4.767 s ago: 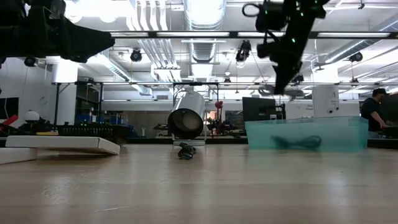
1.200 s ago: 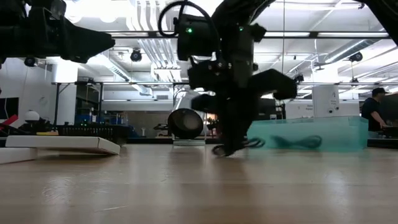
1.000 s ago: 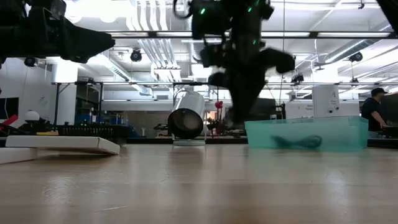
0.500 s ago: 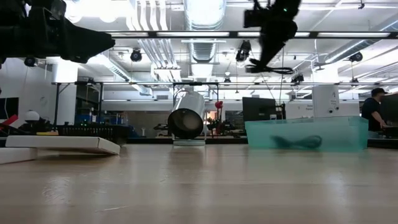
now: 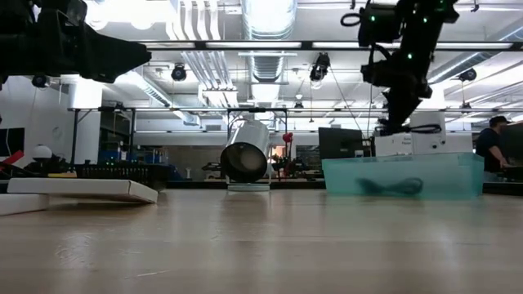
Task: Pick and place items into bin
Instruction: Put the black charger cable into the green bin, then put the top white card reader box into the black bin
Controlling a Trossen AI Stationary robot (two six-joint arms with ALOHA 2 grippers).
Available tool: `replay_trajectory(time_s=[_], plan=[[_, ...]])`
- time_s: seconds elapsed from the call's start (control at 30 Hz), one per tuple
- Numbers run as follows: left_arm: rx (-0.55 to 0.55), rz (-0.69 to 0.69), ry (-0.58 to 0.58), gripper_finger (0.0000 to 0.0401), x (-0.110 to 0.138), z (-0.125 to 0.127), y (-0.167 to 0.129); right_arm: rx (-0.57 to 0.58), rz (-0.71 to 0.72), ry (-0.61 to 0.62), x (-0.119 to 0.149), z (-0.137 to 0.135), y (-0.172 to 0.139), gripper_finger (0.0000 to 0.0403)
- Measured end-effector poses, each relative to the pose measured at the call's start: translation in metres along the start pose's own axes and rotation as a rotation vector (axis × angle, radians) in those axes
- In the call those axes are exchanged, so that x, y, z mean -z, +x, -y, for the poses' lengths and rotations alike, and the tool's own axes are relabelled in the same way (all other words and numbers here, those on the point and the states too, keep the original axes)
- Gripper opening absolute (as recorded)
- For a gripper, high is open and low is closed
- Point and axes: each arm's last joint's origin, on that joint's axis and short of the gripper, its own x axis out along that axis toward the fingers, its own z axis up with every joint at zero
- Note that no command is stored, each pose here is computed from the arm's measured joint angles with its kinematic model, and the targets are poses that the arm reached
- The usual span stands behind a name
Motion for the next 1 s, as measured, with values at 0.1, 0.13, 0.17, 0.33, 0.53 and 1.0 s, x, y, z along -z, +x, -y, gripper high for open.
replay_trajectory(time_s=[0.1, 0.13, 0.17, 0.33, 0.53, 1.0], plan=[[0.0, 0.0, 0.0, 0.0192, 0.0, 0.0, 0.0, -0.002, 0.014, 0.0, 0.003, -0.001, 0.009, 0.0033], [0.0, 0.001, 0.0, 0.0192, 0.0, 0.0, 0.0, -0.002, 0.013, -0.011, 0.004, -0.001, 0.011, 0.0041], [0.0, 0.001, 0.0, 0.0192, 0.0, 0.0, 0.0, -0.001, 0.008, -0.02, 0.005, -0.002, 0.013, 0.0049], [0.001, 0.0, 0.0, 0.0192, 0.0, 0.0, 0.0, 0.0, 0.007, -0.042, 0.006, -0.002, 0.014, 0.0092], [0.0, 0.001, 0.0, 0.0192, 0.0, 0.0, 0.0, -0.044, 0.077, -0.103, -0.002, -0.006, 0.011, 0.0125], [0.002, -0.007, 0.002, 0.0192, 0.001, 0.0, 0.0, -0.479, 0.638, -0.337, 0.007, -0.044, -0.006, 0.0081]])
